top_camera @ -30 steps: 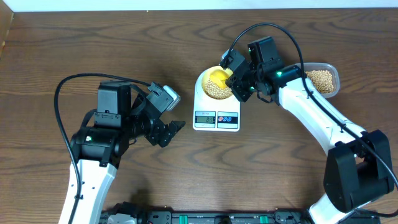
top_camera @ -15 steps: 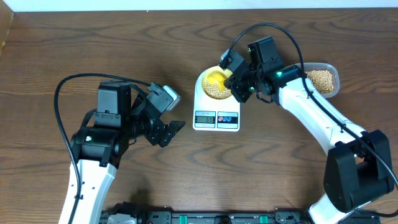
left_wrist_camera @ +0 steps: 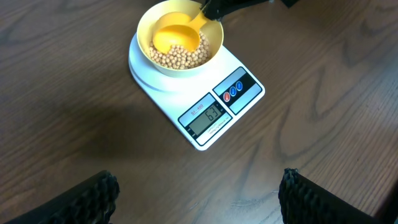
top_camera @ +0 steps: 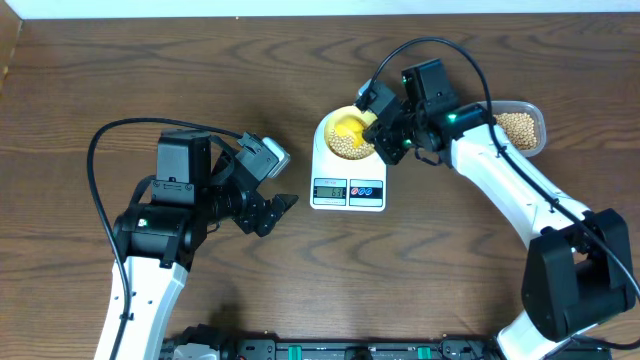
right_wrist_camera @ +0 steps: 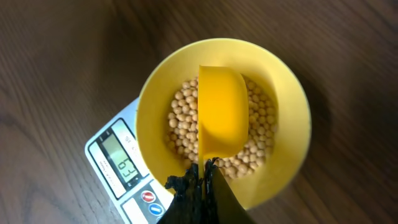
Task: Scoop item into bowl and weigh 50g on scale
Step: 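Lower the scoop into the bowl and tip it to pour soybeans, then raise the scoop upright above the bowl with the right gripper, then lower the scoop into the bowl to scoop out some soybeans, then lift the scoop holding a few soybeans above the bowl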
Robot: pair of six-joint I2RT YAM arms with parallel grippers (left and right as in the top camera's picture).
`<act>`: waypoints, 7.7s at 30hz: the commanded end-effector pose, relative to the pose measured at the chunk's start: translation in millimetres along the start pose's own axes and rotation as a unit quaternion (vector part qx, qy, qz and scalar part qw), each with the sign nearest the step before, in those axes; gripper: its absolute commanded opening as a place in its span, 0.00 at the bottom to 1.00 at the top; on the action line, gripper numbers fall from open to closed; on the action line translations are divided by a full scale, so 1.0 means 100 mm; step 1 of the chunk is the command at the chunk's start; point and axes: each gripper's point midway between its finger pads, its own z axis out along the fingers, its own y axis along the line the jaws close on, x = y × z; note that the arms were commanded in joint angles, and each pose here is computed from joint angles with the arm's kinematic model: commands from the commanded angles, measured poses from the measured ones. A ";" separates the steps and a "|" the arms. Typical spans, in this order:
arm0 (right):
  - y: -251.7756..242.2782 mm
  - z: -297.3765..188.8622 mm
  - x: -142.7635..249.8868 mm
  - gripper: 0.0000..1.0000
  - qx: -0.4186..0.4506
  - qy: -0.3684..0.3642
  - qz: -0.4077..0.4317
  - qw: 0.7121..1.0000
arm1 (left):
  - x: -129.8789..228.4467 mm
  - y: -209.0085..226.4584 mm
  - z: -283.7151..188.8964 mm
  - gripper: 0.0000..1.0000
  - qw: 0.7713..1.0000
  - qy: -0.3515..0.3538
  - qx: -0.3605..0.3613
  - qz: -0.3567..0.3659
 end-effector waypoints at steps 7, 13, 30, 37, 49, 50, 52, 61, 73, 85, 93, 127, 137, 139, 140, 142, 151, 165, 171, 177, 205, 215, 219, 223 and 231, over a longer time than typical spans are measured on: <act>0.11 -0.34 -0.26 0.01 -0.008 -0.050 -0.020 0.998 | 0.02 0.00 0.00 0.84 1.000 0.002 0.000 0.003; 0.12 -0.40 -0.28 0.01 -0.007 -0.056 -0.023 0.998 | 0.02 0.00 0.00 0.84 1.000 0.002 0.000 0.003; 0.15 -0.40 -0.27 0.01 -0.016 -0.055 -0.020 0.998 | 0.02 0.00 0.00 0.84 1.000 0.002 0.000 0.003; 0.13 -0.45 -0.26 0.01 -0.038 -0.064 -0.008 0.997 | 0.02 0.00 0.00 0.84 1.000 0.002 0.000 0.003; 0.03 -0.48 -0.28 0.01 -0.024 -0.073 -0.018 0.997 | 0.02 0.00 0.00 0.84 1.000 0.002 0.000 0.003; 0.03 -0.48 -0.28 0.01 -0.024 -0.074 -0.018 0.997 | 0.02 0.00 0.00 0.84 1.000 0.002 0.000 0.003; 0.03 -0.48 -0.28 0.01 -0.024 -0.074 -0.018 0.997 | 0.02 0.00 0.00 0.85 1.000 0.002 0.000 0.003; 0.03 -0.48 -0.28 0.01 -0.024 -0.073 -0.018 0.997 | 0.02 0.00 0.00 0.84 1.000 0.002 0.000 0.003; 0.05 -0.32 -0.21 0.01 -0.023 -0.055 -0.064 0.996 | 0.02 0.00 0.00 0.84 1.000 0.002 0.000 0.003; -0.06 -0.13 -0.05 0.01 -0.014 -0.024 -0.051 0.998 | 0.02 0.00 0.00 0.84 1.000 0.002 0.000 0.003; -0.10 -0.12 -0.03 0.01 -0.003 -0.018 -0.057 0.998 | 0.02 0.00 0.00 0.84 1.000 0.002 0.000 0.003; 0.21 0.01 0.09 0.01 -0.058 0.008 -0.057 0.997 | 0.02 0.00 0.00 0.84 1.000 0.002 0.000 0.003; 0.27 -0.03 0.02 0.01 -0.089 -0.010 -0.013 0.996 | 0.02 0.00 0.00 0.85 1.000 0.002 0.000 0.003; 0.28 -0.04 0.00 0.01 -0.095 -0.016 -0.012 0.995 | 0.02 0.00 0.00 0.84 1.000 0.002 0.000 0.003; 0.27 -0.05 -0.01 0.01 -0.093 -0.018 -0.006 0.996 | 0.02 0.00 0.00 0.84 1.000 0.002 0.000 0.003; 0.23 -0.06 -0.03 0.01 -0.089 -0.023 0.003 0.996 | 0.02 0.00 0.00 0.85 1.000 0.002 0.000 0.003; 0.03 -0.13 -0.05 0.01 -0.075 -0.037 0.062 0.995 | 0.02 0.00 0.00 0.85 1.000 0.002 0.000 0.003; -0.02 -0.27 -0.19 0.01 -0.081 -0.073 0.053 0.993 | 0.02 0.00 0.00 0.84 1.000 0.002 0.000 0.003; -0.03 -0.39 -0.30 0.01 -0.063 -0.093 0.021 0.993 | 0.02 0.00 0.00 0.84 1.000 0.002 0.000 0.003; -0.04 -0.40 -0.26 0.01 -0.055 -0.082 0.026 0.995 | 0.02 0.00 0.00 0.84 1.000 0.002 0.000 0.003; -0.08 -0.40 -0.30 0.01 -0.042 -0.091 -0.004 0.995 | 0.02 0.00 0.00 0.84 1.000 0.002 0.000 0.003; -0.14 -0.42 -0.43 0.01 -0.024 -0.116 -0.029 0.993 | 0.02 0.00 0.00 0.84 1.000 0.002 0.000 0.003; -0.10 -0.39 -0.27 0.01 -0.033 -0.084 -0.009 0.996 | 0.02 0.00 0.00 0.85 1.000 0.002 0.000 0.003; -0.16 -0.40 -0.37 0.01 -0.018 -0.101 -0.021 0.994 | 0.02 0.00 0.00 0.85 1.000 0.002 0.000 0.003; -0.14 -0.39 -0.37 0.01 -0.018 -0.100 -0.023 0.995 | 0.02 0.00 0.00 0.84 1.000 0.002 0.000 0.003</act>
